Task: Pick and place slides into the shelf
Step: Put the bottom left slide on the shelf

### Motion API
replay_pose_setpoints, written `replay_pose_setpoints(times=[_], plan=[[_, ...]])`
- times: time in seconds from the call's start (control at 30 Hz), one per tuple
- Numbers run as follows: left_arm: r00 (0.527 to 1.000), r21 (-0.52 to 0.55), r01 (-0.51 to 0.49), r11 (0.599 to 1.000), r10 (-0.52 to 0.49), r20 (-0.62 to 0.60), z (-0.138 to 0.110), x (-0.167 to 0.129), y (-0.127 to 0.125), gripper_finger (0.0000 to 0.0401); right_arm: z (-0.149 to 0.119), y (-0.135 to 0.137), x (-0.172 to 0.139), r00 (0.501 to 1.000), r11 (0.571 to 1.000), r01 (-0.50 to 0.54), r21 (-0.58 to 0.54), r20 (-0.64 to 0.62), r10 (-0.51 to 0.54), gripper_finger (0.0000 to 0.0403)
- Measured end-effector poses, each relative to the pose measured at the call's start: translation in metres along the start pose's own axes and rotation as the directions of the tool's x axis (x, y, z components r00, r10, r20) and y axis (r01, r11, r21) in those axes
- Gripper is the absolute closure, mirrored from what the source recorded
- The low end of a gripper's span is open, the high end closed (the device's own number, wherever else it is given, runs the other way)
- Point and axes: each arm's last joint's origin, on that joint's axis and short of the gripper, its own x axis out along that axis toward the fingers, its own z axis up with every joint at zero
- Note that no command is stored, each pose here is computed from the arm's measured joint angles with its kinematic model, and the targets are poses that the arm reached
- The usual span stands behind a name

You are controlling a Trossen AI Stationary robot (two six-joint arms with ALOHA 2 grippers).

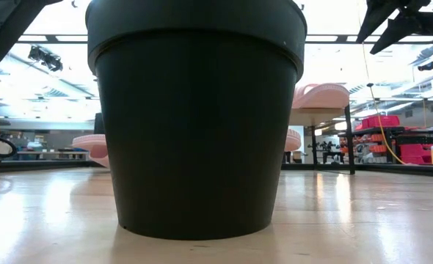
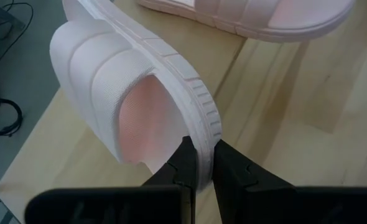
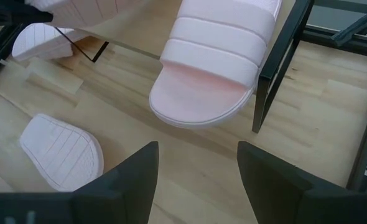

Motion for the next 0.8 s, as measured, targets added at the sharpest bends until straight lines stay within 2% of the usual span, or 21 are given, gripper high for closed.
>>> replay_pose_setpoints(times=[0.17,0.37,0.47,0.7,0.8], plan=[[1.0,0.001,0.004,1.0,-0.004,-0.001,0.0,0.001,-0.001,0.0367,0.0,0.0,0.0,1.0,1.0,-0.001,0.007,0.0,0.001,0.0179],[0.995,-0.024,0.022,0.999,-0.02,0.094,0.009,0.0,-0.004,0.0367,0.0,0.001,0.0,1.0,1.0,-0.011,0.016,0.004,0.011,0.0179],[0.996,-0.01,0.018,1.0,-0.017,0.085,0.008,0.0,-0.007,0.0367,0.001,0.001,0.0,1.0,1.0,-0.013,0.017,0.005,0.013,0.0179],[0.992,0.057,-0.116,0.992,0.112,0.057,0.001,0.002,-0.012,0.0367,0.001,0.002,0.0,1.0,1.0,-0.017,0.023,0.007,0.017,0.0179],[0.988,0.103,-0.152,0.983,0.152,0.001,-0.007,0.001,-0.012,0.0367,0.001,0.002,0.0,1.0,1.0,-0.018,0.024,0.007,0.018,0.0179]])
